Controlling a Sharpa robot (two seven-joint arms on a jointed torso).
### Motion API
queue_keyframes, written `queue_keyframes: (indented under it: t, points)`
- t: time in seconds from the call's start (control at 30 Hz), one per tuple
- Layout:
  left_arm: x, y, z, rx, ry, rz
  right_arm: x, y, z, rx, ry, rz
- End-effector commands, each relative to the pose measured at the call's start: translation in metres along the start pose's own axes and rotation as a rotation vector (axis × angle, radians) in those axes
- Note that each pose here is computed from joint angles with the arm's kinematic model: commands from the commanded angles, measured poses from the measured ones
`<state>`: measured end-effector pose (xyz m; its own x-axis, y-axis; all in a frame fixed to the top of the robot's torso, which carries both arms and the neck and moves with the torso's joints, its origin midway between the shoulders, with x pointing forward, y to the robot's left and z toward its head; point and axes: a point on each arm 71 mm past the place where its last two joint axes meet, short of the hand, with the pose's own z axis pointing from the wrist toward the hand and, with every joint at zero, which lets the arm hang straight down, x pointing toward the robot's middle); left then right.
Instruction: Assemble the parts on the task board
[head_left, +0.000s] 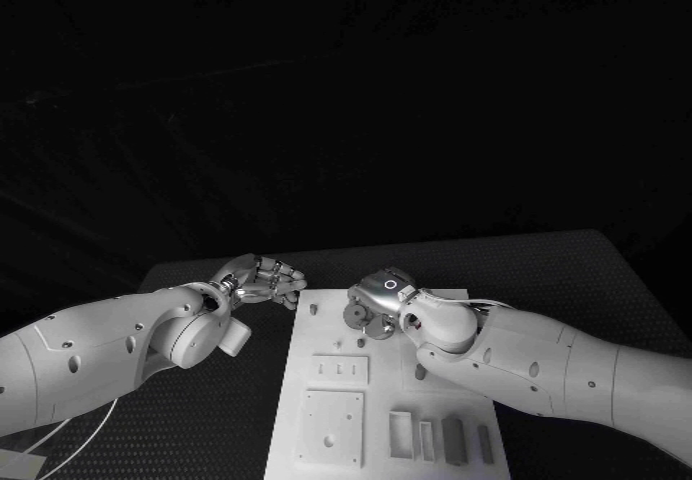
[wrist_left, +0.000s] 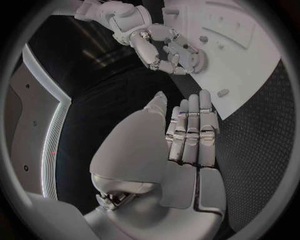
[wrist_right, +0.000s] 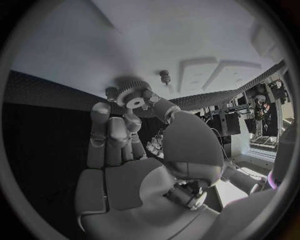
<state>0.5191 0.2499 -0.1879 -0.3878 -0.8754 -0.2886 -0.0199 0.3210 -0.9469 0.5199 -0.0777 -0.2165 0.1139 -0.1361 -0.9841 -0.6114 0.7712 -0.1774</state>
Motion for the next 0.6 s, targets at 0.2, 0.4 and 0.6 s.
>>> queue_keyframes:
  t: [0.2,0.4,0.6]
  points:
    - [0.0056,-0.0028,0.0024,0.014,0.021,-0.005,0.0037,0.0002,0.0023,0.001,0.007,0.007]
    - [0.0046,-0.0025,0.0022,0.013,0.017,-0.004,0.0049,0.0003,0.0031,0.005,0.007,0.019]
    - [0.0045,-0.0025,0.0021,0.012,0.018,-0.004,0.0048,0.0007,0.0038,0.006,0.007,0.025]
